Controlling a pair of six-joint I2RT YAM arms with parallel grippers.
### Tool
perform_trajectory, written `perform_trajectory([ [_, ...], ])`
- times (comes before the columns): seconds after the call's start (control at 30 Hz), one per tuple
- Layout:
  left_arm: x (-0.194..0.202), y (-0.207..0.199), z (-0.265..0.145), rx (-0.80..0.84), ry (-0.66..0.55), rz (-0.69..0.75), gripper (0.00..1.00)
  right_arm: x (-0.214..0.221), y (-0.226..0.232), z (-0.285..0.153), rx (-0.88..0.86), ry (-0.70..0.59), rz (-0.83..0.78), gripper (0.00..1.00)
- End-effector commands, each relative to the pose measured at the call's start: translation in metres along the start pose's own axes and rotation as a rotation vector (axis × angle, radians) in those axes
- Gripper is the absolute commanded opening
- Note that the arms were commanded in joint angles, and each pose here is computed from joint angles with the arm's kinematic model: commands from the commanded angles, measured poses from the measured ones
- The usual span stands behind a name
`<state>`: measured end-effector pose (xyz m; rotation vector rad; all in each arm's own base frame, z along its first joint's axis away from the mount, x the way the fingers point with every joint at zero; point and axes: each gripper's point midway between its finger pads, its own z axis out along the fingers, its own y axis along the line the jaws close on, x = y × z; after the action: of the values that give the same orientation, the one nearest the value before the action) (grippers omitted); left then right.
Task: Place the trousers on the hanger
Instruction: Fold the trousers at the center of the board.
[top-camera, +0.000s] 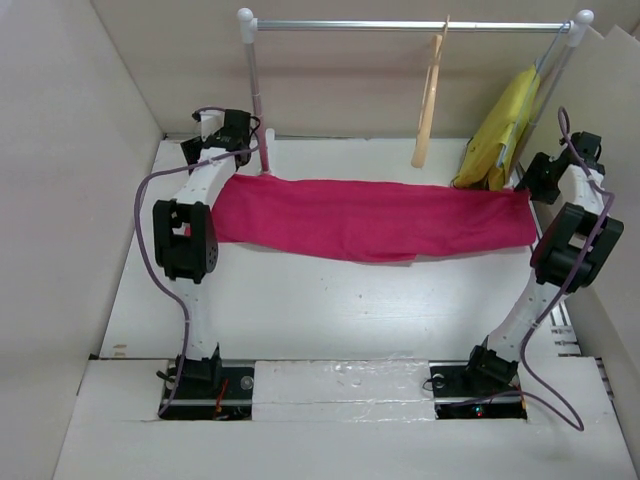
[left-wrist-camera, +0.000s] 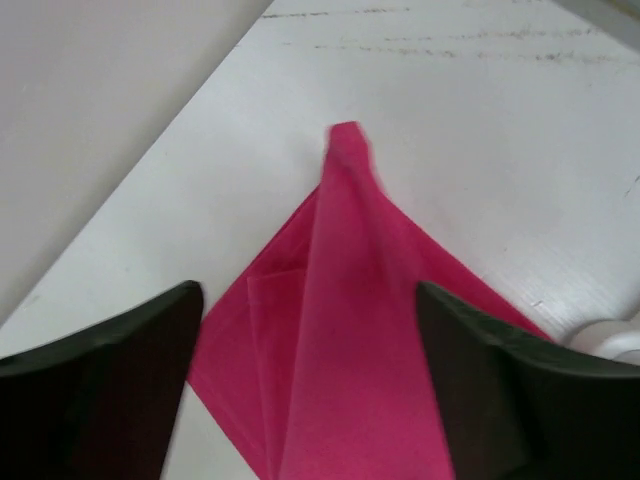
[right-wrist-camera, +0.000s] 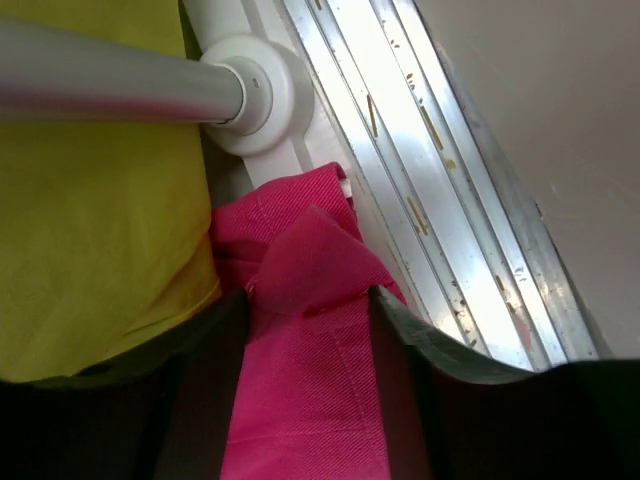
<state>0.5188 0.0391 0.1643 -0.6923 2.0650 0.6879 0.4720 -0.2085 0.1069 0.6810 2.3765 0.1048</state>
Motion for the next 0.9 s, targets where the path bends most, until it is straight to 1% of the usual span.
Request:
perform_trajectory([
  [0.0, -0.031, 0.015, -0.013, 0.028, -0.018, -0.039, 0.91, -0.031, 0.015, -0.029, -0.052, -0.119, -0.04, 0.59],
  [0.03, -0.016, 0.019, -0.013, 0.027, 0.009, -0.019, 0.95, -0.015, 0.015, -0.028, -0.062, -0.091, -0.041, 0.63],
  [0.07, -0.012, 0.023, -0.016, 0.031, 0.019, -0.03, 0.95, -0.013, 0.021, -0.034, -0.094, -0.103, -0.052, 0.64],
  [0.1, -0.017, 0.037, -0.029, 0.029, 0.009, -0.056, 0.94, -0.02, 0.023, -0.058, -0.101, -0.153, -0.058, 0.64],
  [0.13, 0.006, 0.053, -0.028, -0.018, 0.034, -0.025, 0.91, -0.016, 0.026, -0.067, -0.109, -0.172, -0.061, 0.65],
  [0.17, 0.01, 0.062, -0.033, -0.026, 0.028, -0.043, 0.91, -0.001, 0.027, -0.067, -0.124, -0.172, -0.054, 0.65],
  [0.2, 0.034, 0.096, -0.04, -0.038, 0.054, -0.069, 0.88, 0.001, 0.041, -0.099, -0.148, -0.229, -0.074, 0.66],
  [0.23, 0.032, 0.095, -0.04, -0.036, 0.049, -0.076, 0.88, 0.001, 0.04, -0.099, -0.146, -0.23, -0.077, 0.66],
  [0.27, 0.039, 0.102, -0.042, -0.029, 0.063, -0.13, 0.86, 0.017, 0.036, -0.101, -0.132, -0.21, -0.068, 0.64],
  [0.3, 0.033, 0.117, -0.053, -0.003, 0.049, -0.187, 0.85, 0.017, 0.047, -0.123, -0.14, -0.256, -0.087, 0.6],
  [0.33, 0.056, 0.126, -0.044, 0.013, 0.096, -0.216, 0.79, 0.025, 0.058, -0.127, -0.158, -0.263, -0.103, 0.57],
  [0.37, 0.06, 0.131, -0.043, 0.035, 0.107, -0.253, 0.75, 0.041, 0.057, -0.125, -0.152, -0.254, -0.099, 0.48],
  [0.4, 0.061, 0.129, -0.048, 0.123, 0.134, -0.302, 0.72, 0.048, 0.061, -0.13, -0.158, -0.265, -0.101, 0.11],
  [0.43, 0.071, 0.142, -0.035, 0.122, 0.159, -0.344, 0.67, 0.051, 0.071, -0.147, -0.194, -0.307, -0.113, 0.0],
  [0.47, 0.074, 0.144, -0.032, 0.134, 0.179, -0.373, 0.64, 0.057, 0.076, -0.148, -0.218, -0.316, -0.12, 0.0],
  [0.5, 0.081, 0.138, -0.028, 0.168, 0.23, -0.408, 0.63, 0.081, 0.074, -0.14, -0.233, -0.281, -0.109, 0.0],
  [0.53, 0.083, 0.134, -0.024, 0.188, 0.253, -0.422, 0.63, 0.088, 0.082, -0.147, -0.286, -0.295, -0.124, 0.0],
  [0.57, 0.092, 0.126, -0.017, 0.199, 0.289, -0.409, 0.65, 0.097, 0.089, -0.144, -0.312, -0.295, -0.148, 0.0],
  [0.6, 0.095, 0.121, -0.015, 0.208, 0.31, -0.404, 0.66, 0.118, 0.084, -0.136, -0.306, -0.247, -0.15, 0.02],
  [0.63, 0.098, 0.111, -0.015, 0.236, 0.347, -0.407, 0.69, 0.131, 0.084, -0.133, -0.309, -0.209, -0.169, 0.1],
  [0.67, 0.104, 0.107, -0.014, 0.243, 0.381, -0.406, 0.7, 0.147, 0.08, -0.129, -0.312, -0.163, -0.194, 0.22],
  [0.7, 0.114, 0.102, -0.009, 0.238, 0.421, -0.398, 0.71, 0.158, 0.078, -0.125, -0.312, -0.134, -0.204, 0.43],
  [0.73, 0.12, 0.099, -0.008, 0.238, 0.437, -0.406, 0.73, 0.181, 0.068, -0.115, -0.29, -0.071, -0.209, 0.51],
  [0.8, 0.127, 0.1, -0.006, 0.24, 0.451, -0.421, 0.73, 0.196, 0.052, -0.106, -0.273, -0.038, -0.162, 0.66],
  [0.83, 0.134, 0.1, -0.005, 0.238, 0.456, -0.424, 0.73, 0.211, 0.045, -0.101, -0.28, -0.011, -0.138, 0.68],
  [0.87, 0.138, 0.099, -0.005, 0.237, 0.463, -0.431, 0.73, 0.21, 0.045, -0.097, -0.306, -0.024, -0.129, 0.69],
])
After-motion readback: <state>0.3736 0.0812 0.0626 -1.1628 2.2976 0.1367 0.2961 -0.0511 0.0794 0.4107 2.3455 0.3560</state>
